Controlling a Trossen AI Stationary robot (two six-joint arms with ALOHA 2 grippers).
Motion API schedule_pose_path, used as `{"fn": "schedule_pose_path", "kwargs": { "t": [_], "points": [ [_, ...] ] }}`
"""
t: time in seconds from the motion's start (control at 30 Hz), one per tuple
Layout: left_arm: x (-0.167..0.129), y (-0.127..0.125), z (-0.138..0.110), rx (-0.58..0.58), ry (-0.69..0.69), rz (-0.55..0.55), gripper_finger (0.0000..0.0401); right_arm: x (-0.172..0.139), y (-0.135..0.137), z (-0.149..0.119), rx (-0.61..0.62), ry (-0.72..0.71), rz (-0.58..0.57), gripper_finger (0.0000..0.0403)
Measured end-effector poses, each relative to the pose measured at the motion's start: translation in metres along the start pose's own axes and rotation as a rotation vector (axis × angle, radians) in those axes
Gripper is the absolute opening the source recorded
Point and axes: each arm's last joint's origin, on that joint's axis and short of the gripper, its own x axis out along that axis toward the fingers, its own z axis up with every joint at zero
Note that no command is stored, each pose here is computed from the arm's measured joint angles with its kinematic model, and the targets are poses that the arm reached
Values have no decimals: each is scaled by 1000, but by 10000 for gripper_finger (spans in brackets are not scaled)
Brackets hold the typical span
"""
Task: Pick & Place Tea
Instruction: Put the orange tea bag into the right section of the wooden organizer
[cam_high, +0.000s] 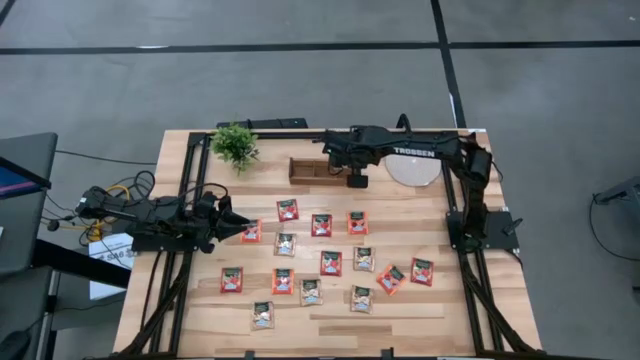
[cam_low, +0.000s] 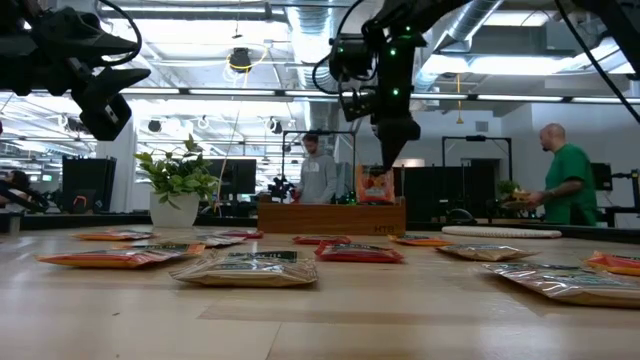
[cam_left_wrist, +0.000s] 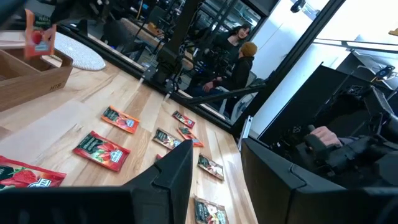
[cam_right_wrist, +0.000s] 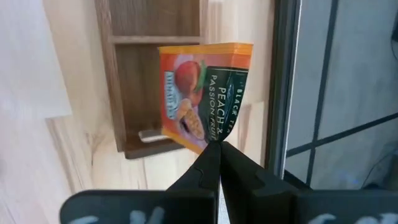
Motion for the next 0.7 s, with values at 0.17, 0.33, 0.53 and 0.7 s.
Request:
{"fn": "schedule_pose_path", "kwargs": {
  "t": [0.17,0.33,0.53,0.7],
  "points": [
    [0,0,0,0,0,0,129,6,3,-1,12,2,-1,0],
    [0,0,0,-1,0,0,129,7,0,0,27,-14,-27,0],
    [0,0,0,-1,0,0,129,8,-3,-2,27,-3,-25,0],
    [0,0,0,-2,0,0,129,9,-4,-1,31,-9,-27,0]
  ]
}}
